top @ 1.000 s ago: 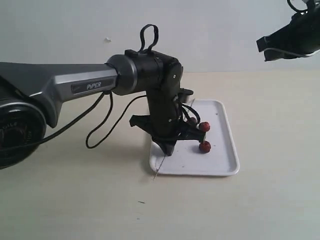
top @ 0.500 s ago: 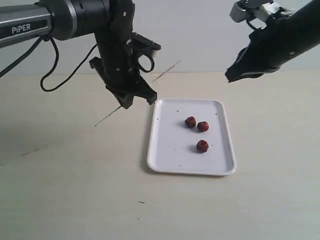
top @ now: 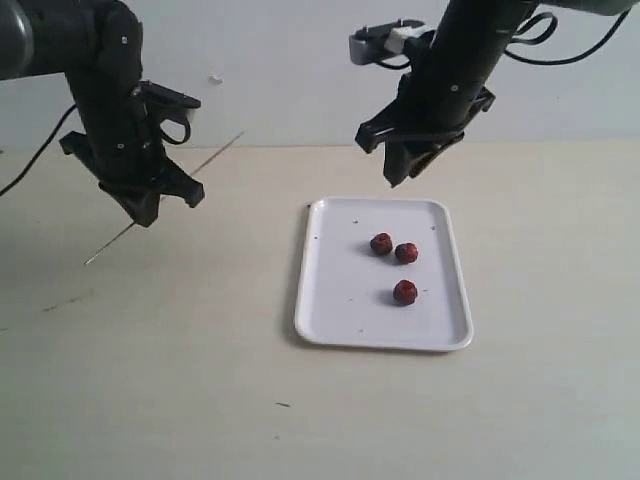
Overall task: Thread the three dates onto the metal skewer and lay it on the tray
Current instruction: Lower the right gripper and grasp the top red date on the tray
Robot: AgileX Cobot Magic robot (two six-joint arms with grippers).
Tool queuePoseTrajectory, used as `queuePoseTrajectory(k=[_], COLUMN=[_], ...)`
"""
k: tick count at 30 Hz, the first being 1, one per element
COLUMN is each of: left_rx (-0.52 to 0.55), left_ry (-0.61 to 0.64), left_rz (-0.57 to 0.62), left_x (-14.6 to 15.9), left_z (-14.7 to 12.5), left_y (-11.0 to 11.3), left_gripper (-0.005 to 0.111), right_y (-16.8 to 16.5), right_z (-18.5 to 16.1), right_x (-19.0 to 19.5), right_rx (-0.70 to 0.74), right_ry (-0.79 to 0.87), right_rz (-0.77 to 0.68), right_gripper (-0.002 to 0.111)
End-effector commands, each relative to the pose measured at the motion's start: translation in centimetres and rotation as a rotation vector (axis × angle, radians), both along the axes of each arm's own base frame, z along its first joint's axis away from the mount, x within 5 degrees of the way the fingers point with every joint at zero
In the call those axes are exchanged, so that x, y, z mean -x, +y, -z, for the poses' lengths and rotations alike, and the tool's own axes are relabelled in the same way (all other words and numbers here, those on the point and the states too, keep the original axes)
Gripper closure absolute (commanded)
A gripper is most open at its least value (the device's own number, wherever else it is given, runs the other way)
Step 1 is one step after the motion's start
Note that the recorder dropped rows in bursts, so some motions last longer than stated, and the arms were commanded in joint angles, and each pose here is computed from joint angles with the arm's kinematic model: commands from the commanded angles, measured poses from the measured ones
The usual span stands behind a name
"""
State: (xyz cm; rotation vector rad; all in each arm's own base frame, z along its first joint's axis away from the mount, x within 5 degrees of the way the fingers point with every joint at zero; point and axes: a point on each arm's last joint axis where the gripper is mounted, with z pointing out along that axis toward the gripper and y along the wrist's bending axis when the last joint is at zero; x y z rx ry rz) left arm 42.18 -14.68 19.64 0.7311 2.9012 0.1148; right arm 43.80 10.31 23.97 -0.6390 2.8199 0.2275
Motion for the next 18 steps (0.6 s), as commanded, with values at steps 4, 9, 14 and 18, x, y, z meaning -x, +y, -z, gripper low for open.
queuePoseTrajectory(k=[4, 9, 14, 18], left_rx=[0.095, 0.104, 0.105, 0.106], left_ry=[-0.047, -0.055, -0.059, -0.061], left_rz=[0.022, 0.032, 0.032, 0.032], left_x=[0.5, 0.5, 0.4, 0.4], left_z=[-2.2, -2.2, -2.2, -2.2], left_y=[-0.7, -0.9, -0.9, -0.9], left_gripper=[0.107, 0.107, 0.107, 0.107], right_y=[0.3, 0.4, 0.6, 0.7], right_z=[5.5, 7.8, 8.3, 8.6], right_x=[-2.1, -2.9, -3.8, -4.4], right_rx=[0.026, 0.030, 0.021, 0.018], right_ry=[0.118, 0.105, 0.050, 0.038], right_rz=[0.013, 0.012, 0.022, 0.022], right_gripper=[0.061, 0.059, 0.059, 0.059])
